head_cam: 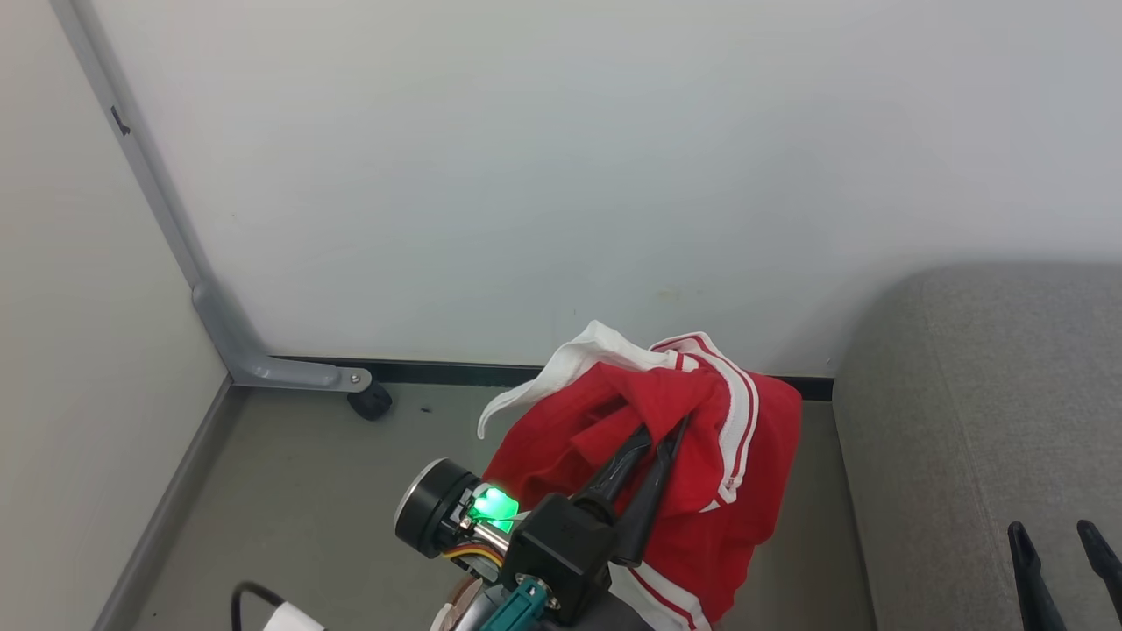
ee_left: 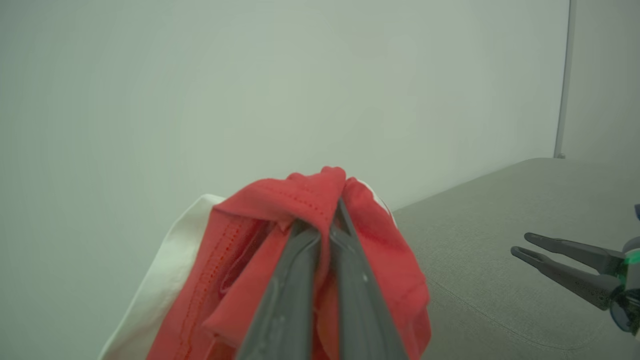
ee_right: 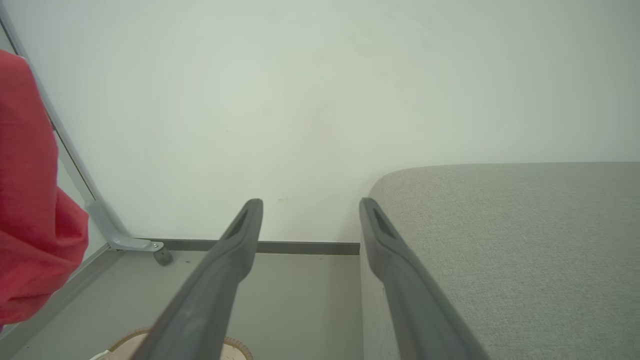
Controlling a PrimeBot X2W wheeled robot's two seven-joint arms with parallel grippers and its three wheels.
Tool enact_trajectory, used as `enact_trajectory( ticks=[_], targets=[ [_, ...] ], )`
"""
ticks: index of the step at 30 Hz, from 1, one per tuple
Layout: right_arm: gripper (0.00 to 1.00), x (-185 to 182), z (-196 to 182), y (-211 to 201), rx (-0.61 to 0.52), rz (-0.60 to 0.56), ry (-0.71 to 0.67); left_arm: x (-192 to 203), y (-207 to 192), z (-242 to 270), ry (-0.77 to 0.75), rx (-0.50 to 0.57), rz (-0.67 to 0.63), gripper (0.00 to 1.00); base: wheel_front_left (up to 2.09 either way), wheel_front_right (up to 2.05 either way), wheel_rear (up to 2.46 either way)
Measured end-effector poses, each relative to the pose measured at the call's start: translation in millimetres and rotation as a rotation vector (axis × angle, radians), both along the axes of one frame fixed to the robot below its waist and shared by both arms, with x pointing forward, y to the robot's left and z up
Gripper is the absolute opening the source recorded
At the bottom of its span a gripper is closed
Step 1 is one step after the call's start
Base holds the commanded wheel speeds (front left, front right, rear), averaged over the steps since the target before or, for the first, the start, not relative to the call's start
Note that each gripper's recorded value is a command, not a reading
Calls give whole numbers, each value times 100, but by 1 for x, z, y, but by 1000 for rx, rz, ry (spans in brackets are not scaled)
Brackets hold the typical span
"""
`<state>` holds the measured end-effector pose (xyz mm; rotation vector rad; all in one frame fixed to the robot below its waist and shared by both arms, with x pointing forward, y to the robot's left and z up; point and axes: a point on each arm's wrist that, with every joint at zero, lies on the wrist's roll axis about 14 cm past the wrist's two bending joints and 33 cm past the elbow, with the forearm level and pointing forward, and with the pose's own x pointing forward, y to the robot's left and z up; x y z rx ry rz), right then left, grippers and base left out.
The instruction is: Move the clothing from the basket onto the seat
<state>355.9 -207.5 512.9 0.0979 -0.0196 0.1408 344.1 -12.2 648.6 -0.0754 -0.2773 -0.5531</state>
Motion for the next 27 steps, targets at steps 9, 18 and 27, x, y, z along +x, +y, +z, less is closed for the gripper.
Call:
enact_trajectory(
  ticks=[9,18,27],
  targets=[
    [100,-3,2,-6,10,-24,-7,0,-4,-1,4,0,-14,0,0,0,0],
    [100,-3,5,-7,13,-32,-18,0,-5,-2,9,0,-16,0,0,0,0],
    [100,-3,5,-1,8,-10,-26,0,-5,-3,9,1,-17,0,0,0,0]
  ],
)
